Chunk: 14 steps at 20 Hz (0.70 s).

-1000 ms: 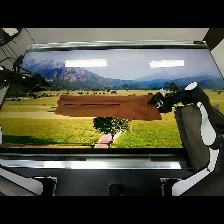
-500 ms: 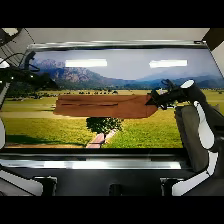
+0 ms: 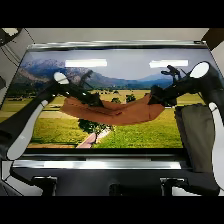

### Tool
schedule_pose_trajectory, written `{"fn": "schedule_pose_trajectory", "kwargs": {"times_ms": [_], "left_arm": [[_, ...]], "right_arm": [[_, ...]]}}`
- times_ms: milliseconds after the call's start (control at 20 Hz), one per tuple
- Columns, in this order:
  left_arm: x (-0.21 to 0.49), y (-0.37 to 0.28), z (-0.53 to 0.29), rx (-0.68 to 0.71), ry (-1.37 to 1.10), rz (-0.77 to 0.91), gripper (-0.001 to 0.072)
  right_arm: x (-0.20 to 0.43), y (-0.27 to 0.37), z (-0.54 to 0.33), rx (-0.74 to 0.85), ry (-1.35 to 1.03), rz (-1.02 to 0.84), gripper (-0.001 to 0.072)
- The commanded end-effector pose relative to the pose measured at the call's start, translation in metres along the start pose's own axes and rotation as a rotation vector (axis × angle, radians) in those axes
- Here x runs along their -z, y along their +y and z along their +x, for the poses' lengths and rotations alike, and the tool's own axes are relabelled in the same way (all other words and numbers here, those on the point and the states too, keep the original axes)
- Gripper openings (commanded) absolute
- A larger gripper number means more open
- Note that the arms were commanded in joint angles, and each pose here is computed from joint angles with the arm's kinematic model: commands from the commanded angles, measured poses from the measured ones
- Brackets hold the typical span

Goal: Fold the shirts.

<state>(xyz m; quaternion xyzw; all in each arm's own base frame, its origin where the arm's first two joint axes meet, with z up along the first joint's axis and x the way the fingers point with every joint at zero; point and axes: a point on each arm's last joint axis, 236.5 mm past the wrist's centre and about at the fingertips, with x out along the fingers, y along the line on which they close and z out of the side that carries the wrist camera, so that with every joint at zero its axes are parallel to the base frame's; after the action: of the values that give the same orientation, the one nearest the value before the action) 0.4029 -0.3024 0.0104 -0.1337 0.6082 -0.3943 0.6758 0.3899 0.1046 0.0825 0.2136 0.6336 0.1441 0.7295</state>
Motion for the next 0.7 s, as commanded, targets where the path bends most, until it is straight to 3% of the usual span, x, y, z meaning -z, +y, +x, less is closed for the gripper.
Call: {"fn": "schedule_pose_trajectory", "kwargs": {"times_ms": [0,150,400,650], "left_arm": [[0.004,-0.033,0.061,-0.010,-0.025,0.025,0.0024],[0.010,-0.048,0.104,0.012,-0.018,-0.035,0.0024],[0.039,-0.101,0.174,0.226,0.062,-0.197,0.0024],[0.072,-0.130,0.211,0.275,0.127,-0.190,0.0023]], "right_arm": [[0.029,0.011,-0.044,0.065,-0.042,0.002,0.0053],[0.055,0.021,-0.070,0.065,-0.042,0.011,0.0053],[0.093,0.033,-0.104,0.072,-0.054,0.018,0.0054],[0.099,0.022,-0.114,0.131,-0.078,0.041,0.0054]]}}
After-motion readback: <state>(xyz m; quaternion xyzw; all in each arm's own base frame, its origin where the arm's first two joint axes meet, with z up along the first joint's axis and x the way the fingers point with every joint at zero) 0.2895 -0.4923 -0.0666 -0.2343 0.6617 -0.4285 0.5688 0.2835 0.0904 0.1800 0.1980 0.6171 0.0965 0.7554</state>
